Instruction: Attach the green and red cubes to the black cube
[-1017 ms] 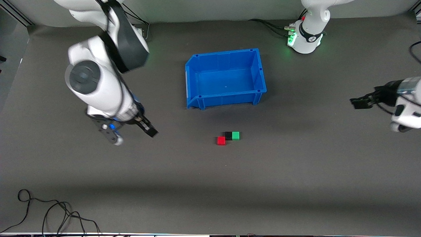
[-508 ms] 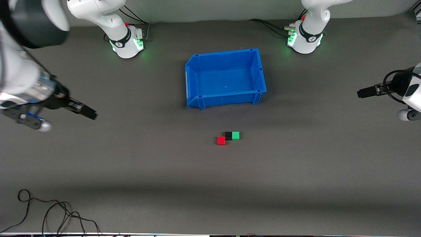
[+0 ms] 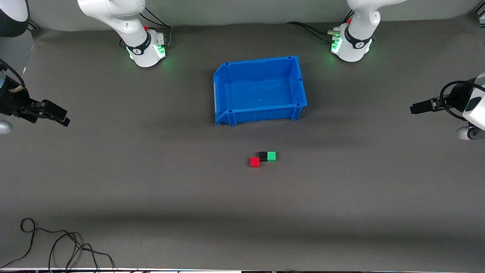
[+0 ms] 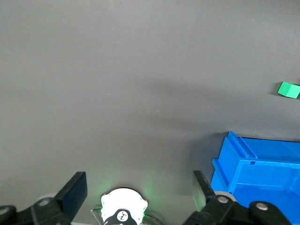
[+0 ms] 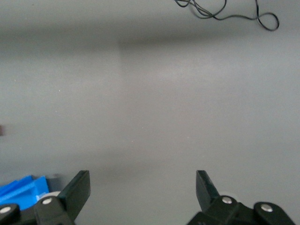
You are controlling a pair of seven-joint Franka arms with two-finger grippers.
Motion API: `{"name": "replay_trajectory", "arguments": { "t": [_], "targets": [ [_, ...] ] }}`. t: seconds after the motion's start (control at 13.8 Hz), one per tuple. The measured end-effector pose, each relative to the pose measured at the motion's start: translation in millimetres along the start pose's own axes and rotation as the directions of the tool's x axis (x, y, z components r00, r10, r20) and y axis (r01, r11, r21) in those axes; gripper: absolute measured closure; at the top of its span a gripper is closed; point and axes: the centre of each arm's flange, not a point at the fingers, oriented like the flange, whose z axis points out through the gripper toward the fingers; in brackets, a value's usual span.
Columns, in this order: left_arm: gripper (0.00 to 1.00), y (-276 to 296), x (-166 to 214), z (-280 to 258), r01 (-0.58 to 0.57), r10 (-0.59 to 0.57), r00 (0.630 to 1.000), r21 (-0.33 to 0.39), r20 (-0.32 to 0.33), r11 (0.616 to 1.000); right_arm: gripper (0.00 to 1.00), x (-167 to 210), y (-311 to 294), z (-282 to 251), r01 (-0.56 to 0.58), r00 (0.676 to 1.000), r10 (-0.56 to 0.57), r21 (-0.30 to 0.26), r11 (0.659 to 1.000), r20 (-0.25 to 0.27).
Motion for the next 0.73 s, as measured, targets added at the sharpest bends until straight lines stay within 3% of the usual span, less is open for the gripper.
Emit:
{"name": "replay_trajectory", "arguments": {
  "t": [0.29,0.58,0.73],
  "targets": [
    [0.0,7,-7,-5,-0.022,0.023,1.0,0.023,-0.012,0.999,0.0,-2,16,-3,0.069,0.998,-0.069,-0.003,0.998,0.002],
    [0.0,6,-9,-13,-0.252,0.254,0.965,0.039,-0.063,0.967,0.0,-5,23,-1,0.062,0.998,-0.062,0.002,0.998,0.032],
    [0.0,-7,-10,-12,-0.294,0.296,0.951,0.04,-0.09,0.955,0.0,-6,22,1,0.06,0.997,-0.061,0.021,0.998,0.045]
  ]
}}
